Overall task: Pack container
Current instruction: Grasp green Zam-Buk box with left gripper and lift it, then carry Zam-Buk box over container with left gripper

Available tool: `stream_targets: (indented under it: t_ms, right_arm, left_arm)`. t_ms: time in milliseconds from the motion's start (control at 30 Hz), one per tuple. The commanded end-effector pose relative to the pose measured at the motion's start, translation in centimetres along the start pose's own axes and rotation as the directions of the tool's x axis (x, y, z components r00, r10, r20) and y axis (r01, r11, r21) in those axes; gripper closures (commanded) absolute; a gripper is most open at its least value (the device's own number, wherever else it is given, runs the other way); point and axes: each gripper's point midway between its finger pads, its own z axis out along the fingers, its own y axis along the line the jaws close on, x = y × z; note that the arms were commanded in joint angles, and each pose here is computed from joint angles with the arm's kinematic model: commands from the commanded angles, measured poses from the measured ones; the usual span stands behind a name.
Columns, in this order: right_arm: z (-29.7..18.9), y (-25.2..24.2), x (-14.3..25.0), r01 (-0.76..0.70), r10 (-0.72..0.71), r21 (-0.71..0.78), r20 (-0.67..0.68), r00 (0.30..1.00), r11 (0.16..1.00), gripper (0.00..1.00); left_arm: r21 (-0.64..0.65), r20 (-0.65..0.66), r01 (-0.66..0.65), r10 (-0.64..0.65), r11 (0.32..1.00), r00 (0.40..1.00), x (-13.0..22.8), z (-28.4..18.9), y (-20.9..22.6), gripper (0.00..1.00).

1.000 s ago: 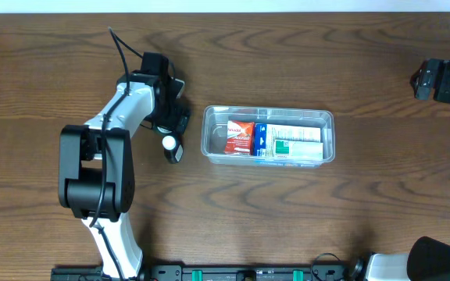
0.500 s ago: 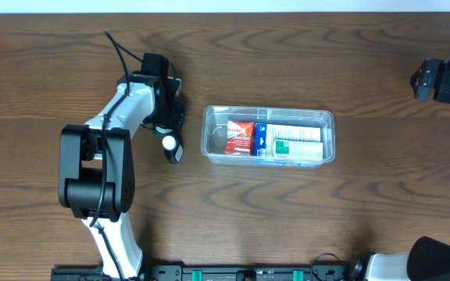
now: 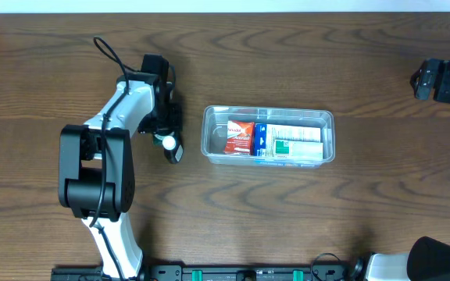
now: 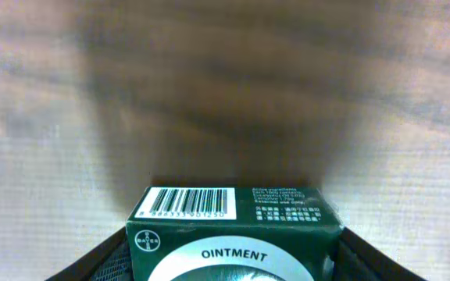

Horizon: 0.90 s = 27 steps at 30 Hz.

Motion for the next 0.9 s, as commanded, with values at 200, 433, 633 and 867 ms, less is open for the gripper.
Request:
stream_targets:
  t_ms: [200,433,633,867]
  right_arm:
    - [0.1,-0.3,0.0,-0.021,0.021,0.002,-0.002,1.0,1.0,0.01]
    - [0.1,-0.3,0.0,-0.021,0.021,0.002,-0.002,1.0,1.0,0.01]
    - [0.1,-0.3,0.0,-0.021,0.021,0.002,-0.002,1.0,1.0,0.01]
    - [0.1,-0.3,0.0,-0.021,0.021,0.002,-0.002,1.0,1.0,0.01]
  left_arm:
    - [-0.005,0.016,0.028,-0.028,1.0,0.999,-2.3,-6.9,-0.2,0.35]
    - [0.003,0.03,0.022,-0.022,1.0,0.999,-2.9,-12.1,-0.7,0.35]
    - [0.122,0.044,-0.04,0.034,0.992,0.998,-1.9,-15.1,-4.8,0.34]
    - [0.167,0.062,-0.198,0.19,0.966,0.98,0.7,-16.1,-11.9,0.34]
